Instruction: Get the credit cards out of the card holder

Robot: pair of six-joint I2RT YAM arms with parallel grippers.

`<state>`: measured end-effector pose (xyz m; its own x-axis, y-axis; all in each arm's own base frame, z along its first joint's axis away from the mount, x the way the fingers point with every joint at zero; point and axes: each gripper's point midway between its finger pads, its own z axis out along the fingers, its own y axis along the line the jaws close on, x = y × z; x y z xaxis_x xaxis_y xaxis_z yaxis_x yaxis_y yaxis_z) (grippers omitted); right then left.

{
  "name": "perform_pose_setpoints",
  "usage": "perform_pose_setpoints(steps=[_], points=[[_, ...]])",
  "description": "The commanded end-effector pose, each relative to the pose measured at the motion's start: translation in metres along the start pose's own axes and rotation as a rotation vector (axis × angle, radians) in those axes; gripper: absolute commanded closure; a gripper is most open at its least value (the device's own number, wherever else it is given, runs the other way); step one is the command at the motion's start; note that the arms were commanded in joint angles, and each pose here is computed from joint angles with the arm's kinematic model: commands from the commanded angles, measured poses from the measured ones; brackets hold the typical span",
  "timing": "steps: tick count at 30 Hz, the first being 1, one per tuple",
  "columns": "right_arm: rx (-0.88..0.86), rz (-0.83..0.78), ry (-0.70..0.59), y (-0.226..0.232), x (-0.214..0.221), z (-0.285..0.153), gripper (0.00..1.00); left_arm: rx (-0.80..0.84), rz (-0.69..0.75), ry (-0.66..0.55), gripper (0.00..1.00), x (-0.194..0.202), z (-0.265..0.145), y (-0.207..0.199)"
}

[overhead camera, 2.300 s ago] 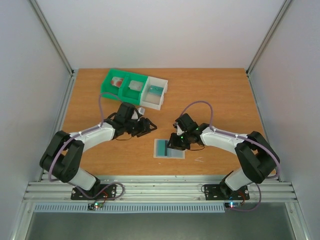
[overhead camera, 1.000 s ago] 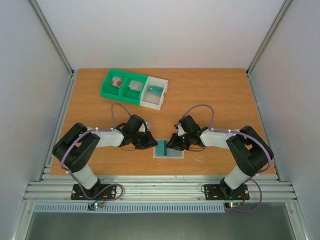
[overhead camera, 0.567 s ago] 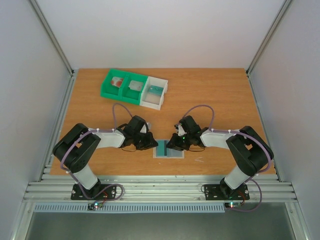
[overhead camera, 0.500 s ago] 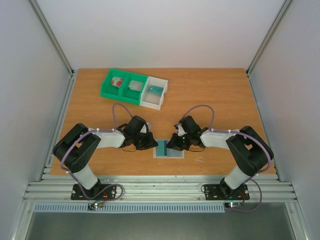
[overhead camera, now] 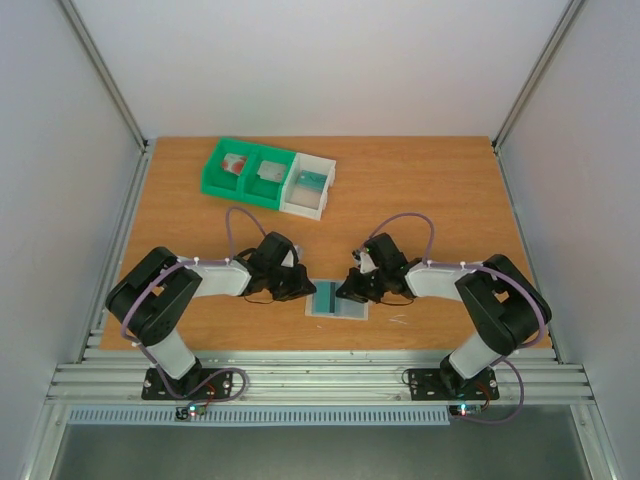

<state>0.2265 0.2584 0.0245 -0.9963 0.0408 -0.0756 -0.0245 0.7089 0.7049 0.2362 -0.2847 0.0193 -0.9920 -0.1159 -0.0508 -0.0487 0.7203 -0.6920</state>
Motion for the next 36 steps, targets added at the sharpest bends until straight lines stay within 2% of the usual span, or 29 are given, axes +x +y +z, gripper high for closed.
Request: perform_pose_setpoints(steps=[1, 10, 15, 19, 24, 29, 36], points=[[-0.045, 0.001, -0.024, 0.003, -0.007, -0.01, 0.99, -0.08, -0.012, 0.025, 0.95, 0.011, 0.003, 0.02], [-0.074, 0.015, -0.034, 0.001, -0.009, -0.016, 0.99, -0.076, -0.017, 0.04, 0.92, 0.014, 0.003, 0.019], [-0.084, 0.034, -0.021, 0.0, -0.01, -0.01, 0.84, -0.075, -0.023, 0.038, 0.99, 0.015, 0.004, 0.02], [-0.06, 0.064, 0.003, -0.011, -0.005, -0.003, 0.82, -0.07, -0.022, 0.04, 0.99, 0.015, 0.004, 0.02], [-0.059, 0.071, 0.008, -0.013, -0.004, -0.001, 0.84, -0.071, -0.024, 0.036, 1.0, 0.015, 0.004, 0.02], [-0.062, 0.079, -0.009, -0.01, -0.007, -0.008, 0.98, -0.052, -0.022, 0.023, 1.0, 0.013, 0.004, 0.018], [-0.028, 0.109, -0.027, -0.011, -0.005, -0.025, 0.99, -0.033, -0.023, 0.009, 1.0, 0.014, 0.003, 0.017]])
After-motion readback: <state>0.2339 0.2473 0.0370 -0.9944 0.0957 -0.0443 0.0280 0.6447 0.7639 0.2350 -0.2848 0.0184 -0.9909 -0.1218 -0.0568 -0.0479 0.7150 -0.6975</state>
